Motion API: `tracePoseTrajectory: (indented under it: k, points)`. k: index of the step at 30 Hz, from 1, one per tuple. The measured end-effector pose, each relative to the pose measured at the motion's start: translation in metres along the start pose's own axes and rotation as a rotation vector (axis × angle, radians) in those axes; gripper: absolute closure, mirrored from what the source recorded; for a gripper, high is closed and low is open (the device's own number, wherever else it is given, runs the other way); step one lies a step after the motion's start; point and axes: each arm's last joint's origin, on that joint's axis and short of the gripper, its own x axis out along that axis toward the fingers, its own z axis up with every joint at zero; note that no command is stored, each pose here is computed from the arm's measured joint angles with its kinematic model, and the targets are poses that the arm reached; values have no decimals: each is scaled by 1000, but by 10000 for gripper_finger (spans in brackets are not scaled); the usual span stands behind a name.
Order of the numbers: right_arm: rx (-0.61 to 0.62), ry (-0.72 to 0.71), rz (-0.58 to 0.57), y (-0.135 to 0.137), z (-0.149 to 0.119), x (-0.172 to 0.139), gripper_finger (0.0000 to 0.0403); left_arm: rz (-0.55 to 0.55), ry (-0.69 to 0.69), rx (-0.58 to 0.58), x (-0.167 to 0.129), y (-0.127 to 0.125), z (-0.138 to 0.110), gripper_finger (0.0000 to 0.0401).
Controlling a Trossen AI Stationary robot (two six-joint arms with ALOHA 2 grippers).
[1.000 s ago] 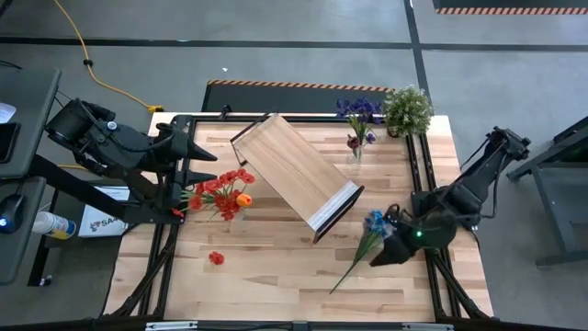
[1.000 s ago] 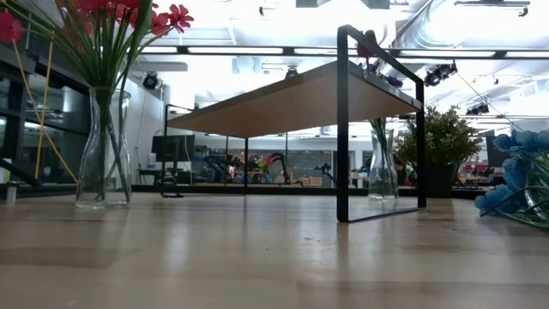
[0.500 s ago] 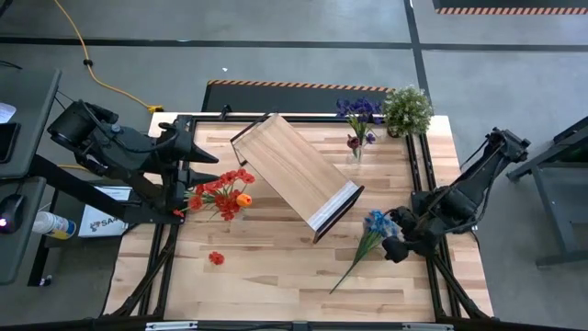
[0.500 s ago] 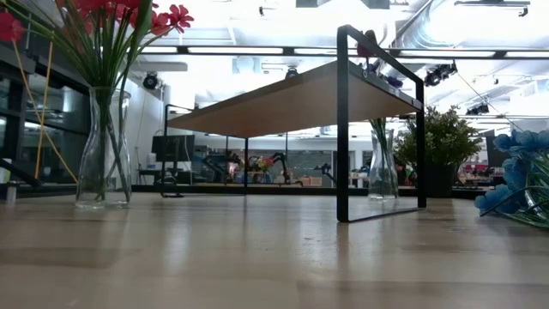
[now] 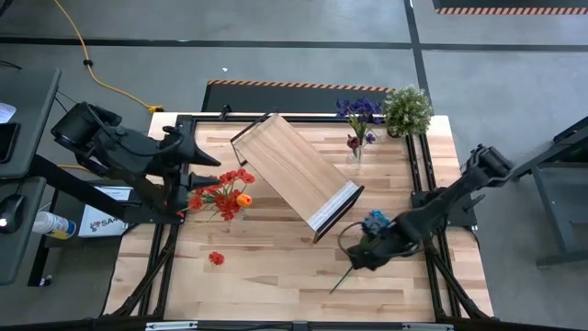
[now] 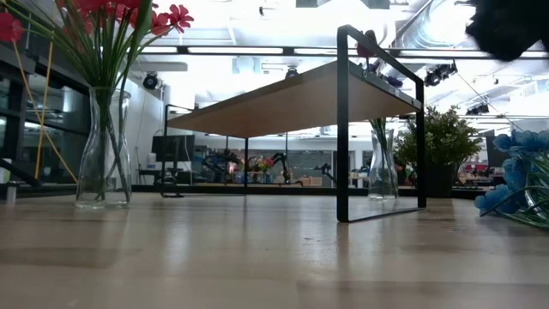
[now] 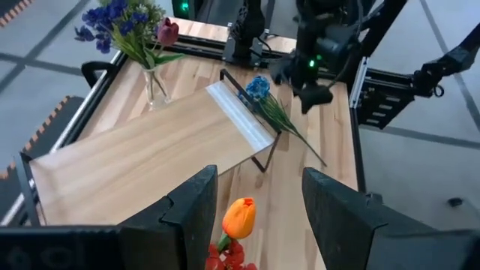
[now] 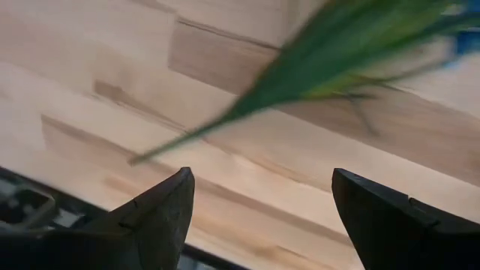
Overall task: Pick and place flowers into a vace then onto a shelf
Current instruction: Put the blue flowers into the top transparent vase
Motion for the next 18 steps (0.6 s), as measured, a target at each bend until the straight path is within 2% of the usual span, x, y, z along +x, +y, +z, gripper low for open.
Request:
tracePoseTrajectory:
  k: [4, 8, 12, 18]
  points:
    - [34, -3, 11, 14, 9, 20, 100, -2, -5, 62, -2, 2, 0, 171]
    - [52, 21, -65, 12, 13, 29, 100, -9, -20, 99, -9, 6, -2, 171]
    - [79, 45, -145, 6, 11, 31, 100, -22, -29, 97, -15, 9, -3, 171]
    - [103, 9, -157, 4, 13, 31, 100, -65, -30, 90, -22, 12, -5, 171]
